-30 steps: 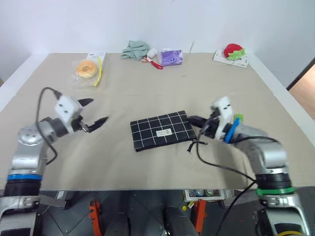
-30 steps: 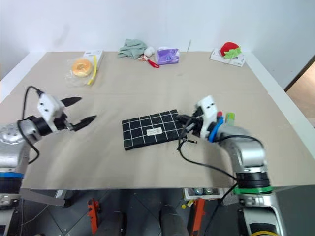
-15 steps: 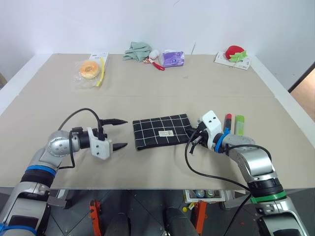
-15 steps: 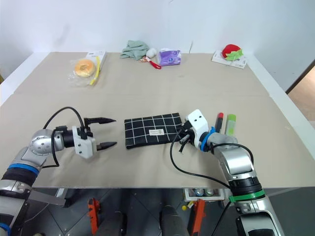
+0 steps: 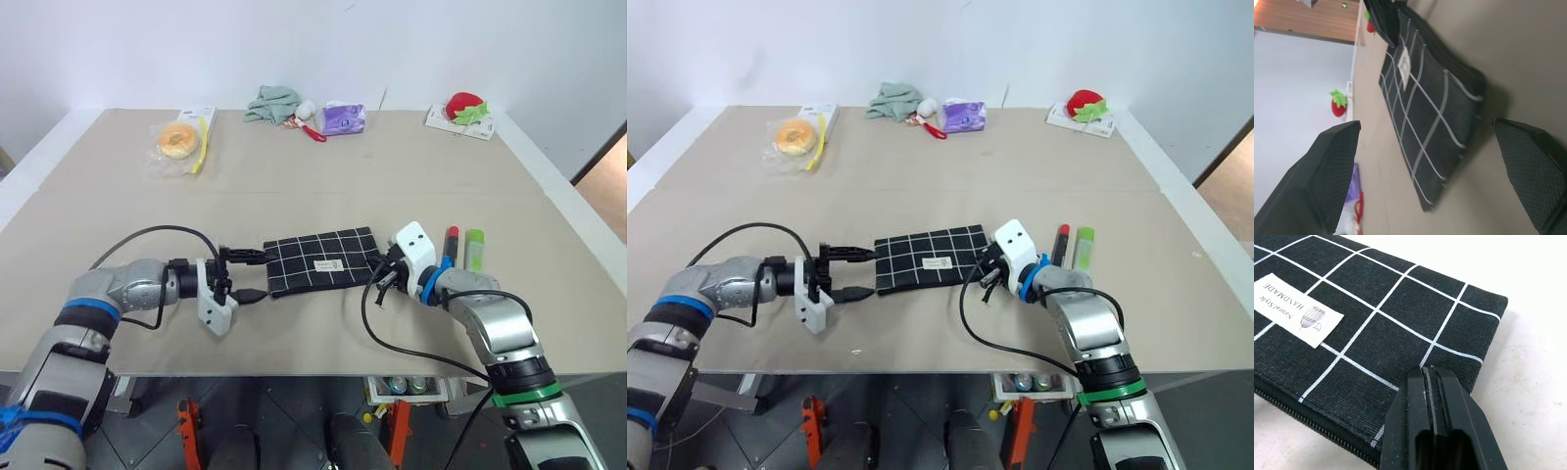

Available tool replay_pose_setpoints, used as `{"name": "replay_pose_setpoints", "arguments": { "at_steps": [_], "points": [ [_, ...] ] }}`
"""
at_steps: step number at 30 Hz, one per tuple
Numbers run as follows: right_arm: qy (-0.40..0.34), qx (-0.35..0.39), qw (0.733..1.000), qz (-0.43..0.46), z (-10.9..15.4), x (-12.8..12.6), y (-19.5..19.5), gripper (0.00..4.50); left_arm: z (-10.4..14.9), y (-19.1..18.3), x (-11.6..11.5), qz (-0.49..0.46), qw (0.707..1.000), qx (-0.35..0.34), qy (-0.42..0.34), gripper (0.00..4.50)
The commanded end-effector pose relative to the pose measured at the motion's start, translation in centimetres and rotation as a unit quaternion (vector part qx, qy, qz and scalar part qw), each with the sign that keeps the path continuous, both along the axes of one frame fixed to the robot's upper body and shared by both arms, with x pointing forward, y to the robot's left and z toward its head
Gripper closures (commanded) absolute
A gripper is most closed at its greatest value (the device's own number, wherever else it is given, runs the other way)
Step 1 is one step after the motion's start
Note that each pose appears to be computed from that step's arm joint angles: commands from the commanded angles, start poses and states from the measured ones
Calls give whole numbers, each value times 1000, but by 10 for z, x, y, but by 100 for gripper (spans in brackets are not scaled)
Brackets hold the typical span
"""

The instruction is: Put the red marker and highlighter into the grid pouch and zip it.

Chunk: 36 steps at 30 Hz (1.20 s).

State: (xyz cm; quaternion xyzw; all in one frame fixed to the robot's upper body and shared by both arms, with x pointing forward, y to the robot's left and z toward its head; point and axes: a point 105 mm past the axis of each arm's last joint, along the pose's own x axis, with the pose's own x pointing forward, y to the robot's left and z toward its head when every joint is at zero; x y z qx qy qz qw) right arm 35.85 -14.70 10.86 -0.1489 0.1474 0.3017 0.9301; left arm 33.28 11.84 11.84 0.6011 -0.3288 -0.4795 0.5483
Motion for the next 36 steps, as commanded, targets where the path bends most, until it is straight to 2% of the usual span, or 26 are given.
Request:
{"name": "replay_pose_setpoints", "arguments": {
  "at_steps": [1, 9, 12, 15, 17, 18, 19, 20, 27, 30, 34, 35, 36],
  "points": [
    [10, 0, 1000, 4, -5, -5, 4, 448, -9, -10, 1, -11, 1000, 3, 4, 0],
    [9, 1, 1000, 0, -4, -8, 4, 448, -19, -24, 0, -38, 999, 13, 7, 0],
    [9, 2, 1000, -2, -4, -10, 3, 450, -20, -26, 1, -39, 999, 13, 8, 86],
    [10, 2, 1000, -4, -5, -11, 3, 450, -22, -27, 2, -40, 999, 16, 12, 239],
    [10, 1, 1000, -5, -5, -11, 2, 450, -23, -26, 2, -40, 999, 18, 15, 330],
    [10, 1, 1000, -5, -5, -11, 2, 450, -24, -26, 2, -39, 999, 19, 17, 359],
    [10, 1, 1000, -6, -4, -11, 2, 450, -24, -26, 2, -38, 999, 21, 20, 422],
    [9, 1, 1000, -6, -4, -11, 1, 450, -25, -25, 2, -37, 999, 22, 23, 448],
    [-1, -1, 1000, -12, 0, -10, -2, 450, -21, -28, 5, -30, 999, 15, 35, 448],
    [-34, 21, 999, -7, 17, -11, -4, 450, -18, -31, 7, -25, 998, 10, 49, 448],
    [-70, 101, 992, -19, 52, -18, -13, 450, -13, -34, 7, -20, 998, -5, 67, 448],
    [-62, 133, 989, -30, 58, -21, -18, 400, -13, -34, 7, -18, 997, -5, 71, 450],
    [-53, 159, 985, -36, 62, -25, -21, 385, -13, -35, 7, -16, 997, -7, 75, 450]
  ]
}}
